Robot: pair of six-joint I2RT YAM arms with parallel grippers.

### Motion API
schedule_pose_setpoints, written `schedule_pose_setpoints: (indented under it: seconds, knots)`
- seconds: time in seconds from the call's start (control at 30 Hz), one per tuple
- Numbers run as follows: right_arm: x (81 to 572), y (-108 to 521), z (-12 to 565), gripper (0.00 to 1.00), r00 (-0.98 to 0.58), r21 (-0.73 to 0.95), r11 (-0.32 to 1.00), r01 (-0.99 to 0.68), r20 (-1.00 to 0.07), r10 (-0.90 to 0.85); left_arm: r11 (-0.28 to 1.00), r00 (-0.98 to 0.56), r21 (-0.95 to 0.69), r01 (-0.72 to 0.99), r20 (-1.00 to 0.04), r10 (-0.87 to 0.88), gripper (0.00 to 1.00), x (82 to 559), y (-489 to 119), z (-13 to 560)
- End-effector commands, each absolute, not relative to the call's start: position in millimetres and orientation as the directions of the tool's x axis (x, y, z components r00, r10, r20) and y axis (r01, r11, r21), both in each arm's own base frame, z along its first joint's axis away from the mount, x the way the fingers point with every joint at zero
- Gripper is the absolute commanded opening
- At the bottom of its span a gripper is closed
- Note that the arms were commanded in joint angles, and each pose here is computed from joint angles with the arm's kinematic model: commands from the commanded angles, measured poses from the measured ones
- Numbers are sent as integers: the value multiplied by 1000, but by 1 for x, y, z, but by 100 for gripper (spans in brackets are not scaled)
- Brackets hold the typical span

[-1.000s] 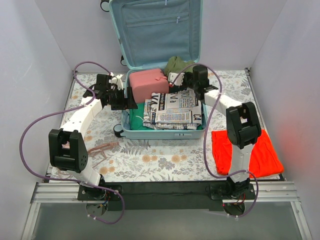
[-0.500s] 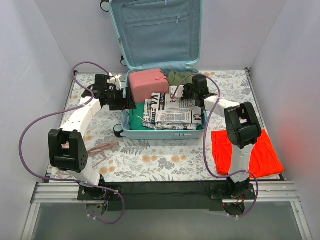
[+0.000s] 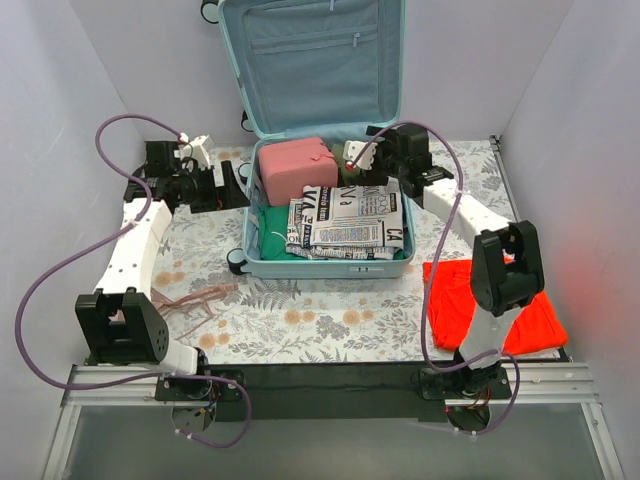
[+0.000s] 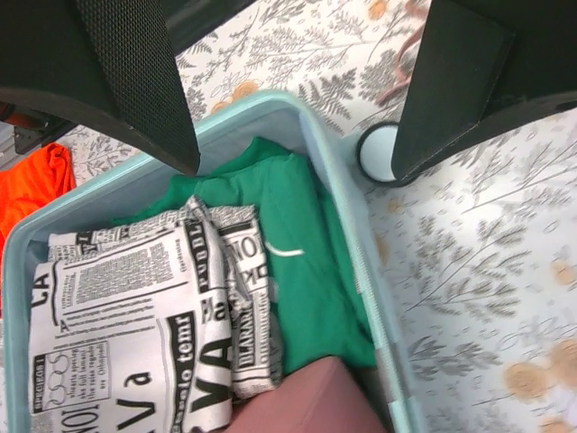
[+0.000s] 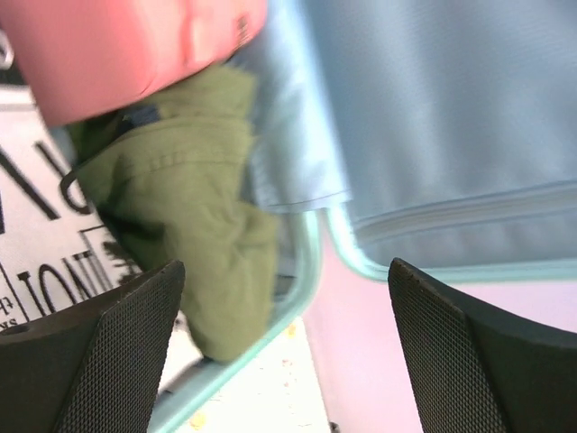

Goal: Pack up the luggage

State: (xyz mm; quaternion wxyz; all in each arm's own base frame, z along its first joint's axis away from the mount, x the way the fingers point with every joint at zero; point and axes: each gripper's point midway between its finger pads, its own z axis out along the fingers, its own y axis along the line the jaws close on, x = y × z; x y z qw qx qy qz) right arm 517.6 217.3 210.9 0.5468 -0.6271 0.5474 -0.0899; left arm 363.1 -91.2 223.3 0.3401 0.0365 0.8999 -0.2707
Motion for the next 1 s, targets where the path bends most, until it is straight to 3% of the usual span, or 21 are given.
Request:
schedule_pose_setpoints:
  seconds: [0.0, 0.07, 0.17, 0.3, 0.37, 0.43, 0.63, 0.8, 0.97]
  knots:
    - [501, 214, 268, 98, 405, -793, 273, -545, -534, -742, 871, -764, -424, 249, -638, -93, 87, 336, -65, 241]
    - [492, 209, 287, 98, 394, -784, 312, -536, -560, -729, 884, -764, -398, 246, -641, -76, 89, 320, -49, 242]
    - [472, 207, 302, 98, 360, -731, 370, -574, -631, -687, 891, -810, -270, 365, -563, 162, 90, 275, -28, 211]
    - [444, 207, 308, 98, 286, -647, 426, -632, -706, -648, 882, -822, -165, 441, -468, 324, 91, 236, 22, 183]
    - [429, 206, 302, 98, 237, -600, 444, -665, -734, -637, 900, -865, -149, 410, -376, 332, 91, 214, 48, 166]
    - [417, 205, 294, 98, 206, -574, 445, -687, -742, -638, 911, -878, -130, 391, -351, 326, 91, 203, 69, 158]
    - [386, 198, 287, 98, 163, -535, 459, -709, -758, -631, 947, -919, -137, 290, -316, 235, 92, 187, 110, 136]
    - [374, 193, 284, 98, 147, -524, 466, -712, -761, -632, 941, -924, -153, 303, -291, 250, 93, 173, 123, 109]
    - [369, 190, 284, 98, 123, -509, 482, -713, -768, -628, 949, -907, -55, 311, -315, 279, 93, 181, 140, 79]
